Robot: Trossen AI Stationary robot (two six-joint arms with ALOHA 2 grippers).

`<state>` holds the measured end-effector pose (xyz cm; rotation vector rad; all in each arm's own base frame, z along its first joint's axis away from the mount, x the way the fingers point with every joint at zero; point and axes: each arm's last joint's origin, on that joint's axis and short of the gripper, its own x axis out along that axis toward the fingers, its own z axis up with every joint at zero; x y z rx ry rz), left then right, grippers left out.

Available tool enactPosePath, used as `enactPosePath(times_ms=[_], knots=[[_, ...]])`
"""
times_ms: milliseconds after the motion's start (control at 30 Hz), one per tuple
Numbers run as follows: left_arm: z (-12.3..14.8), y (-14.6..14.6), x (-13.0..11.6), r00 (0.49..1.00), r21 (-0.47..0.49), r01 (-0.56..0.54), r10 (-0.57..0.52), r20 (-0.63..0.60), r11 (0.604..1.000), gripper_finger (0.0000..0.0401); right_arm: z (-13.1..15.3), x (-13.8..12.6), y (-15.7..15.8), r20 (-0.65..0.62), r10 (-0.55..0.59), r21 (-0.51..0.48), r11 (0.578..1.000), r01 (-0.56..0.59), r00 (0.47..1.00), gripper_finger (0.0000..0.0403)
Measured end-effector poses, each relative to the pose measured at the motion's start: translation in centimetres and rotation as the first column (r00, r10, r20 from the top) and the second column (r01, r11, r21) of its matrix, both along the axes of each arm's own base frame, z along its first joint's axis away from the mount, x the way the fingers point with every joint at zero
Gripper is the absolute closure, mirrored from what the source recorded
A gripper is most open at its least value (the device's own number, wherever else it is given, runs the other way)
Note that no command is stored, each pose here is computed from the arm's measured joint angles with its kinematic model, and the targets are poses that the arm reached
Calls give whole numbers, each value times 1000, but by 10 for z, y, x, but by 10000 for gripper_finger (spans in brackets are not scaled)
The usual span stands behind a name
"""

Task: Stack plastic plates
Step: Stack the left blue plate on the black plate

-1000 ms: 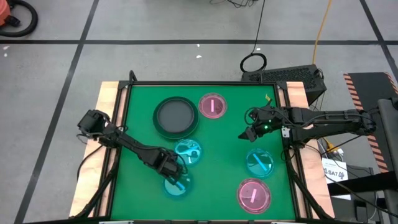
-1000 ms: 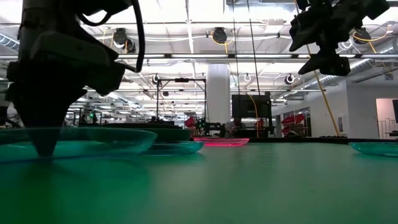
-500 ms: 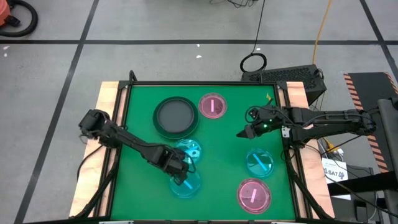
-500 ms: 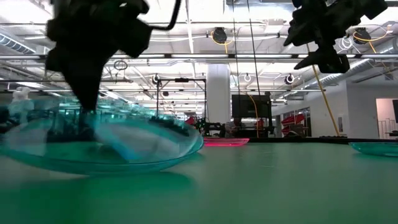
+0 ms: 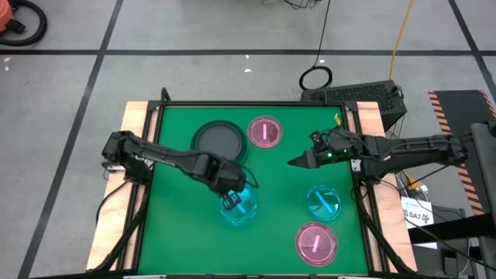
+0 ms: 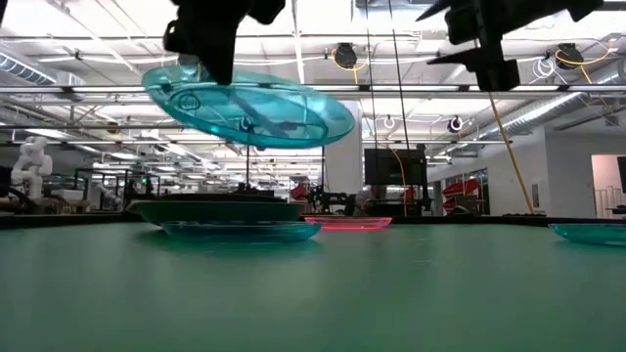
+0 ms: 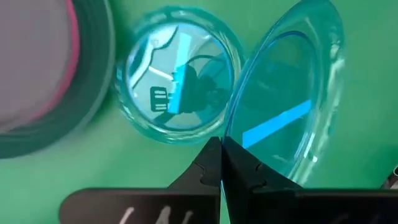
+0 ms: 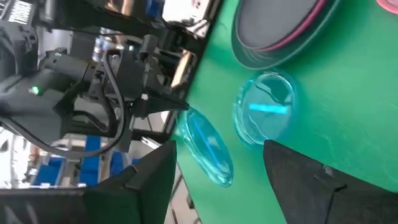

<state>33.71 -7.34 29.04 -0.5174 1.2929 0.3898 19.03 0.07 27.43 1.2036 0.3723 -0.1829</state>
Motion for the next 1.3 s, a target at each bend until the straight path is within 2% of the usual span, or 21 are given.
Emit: enactPosePath(times_ms=[167,300,500,633,800,967,1200,1300], knots=[[25,23,-1,1000,41,24,-24,-9,999,400,3,0,11,18,-24,-1,1000,24,1000,170],[50,43,-2,1000,58,28,-28,10,998,400,19,0,19,67,-69,-22,997,70,995,170],[96,75,-6,992,81,4,-14,128,997,400,47,-2,25,136,-93,-143,983,113,986,170],[122,101,-15,981,98,-54,35,189,994,400,56,-3,25,153,-48,-256,963,86,987,170],[144,134,-31,971,126,-113,82,224,986,400,59,-3,25,151,5,-386,921,54,988,170],[153,166,-45,957,127,-190,155,244,974,400,58,-3,21,136,27,-490,870,44,990,170],[155,211,-66,935,75,-280,254,247,957,400,54,-3,13,63,38,-625,780,10,997,170],[155,224,-73,928,27,-286,269,258,958,400,50,-4,9,11,32,-654,756,-17,999,170]])
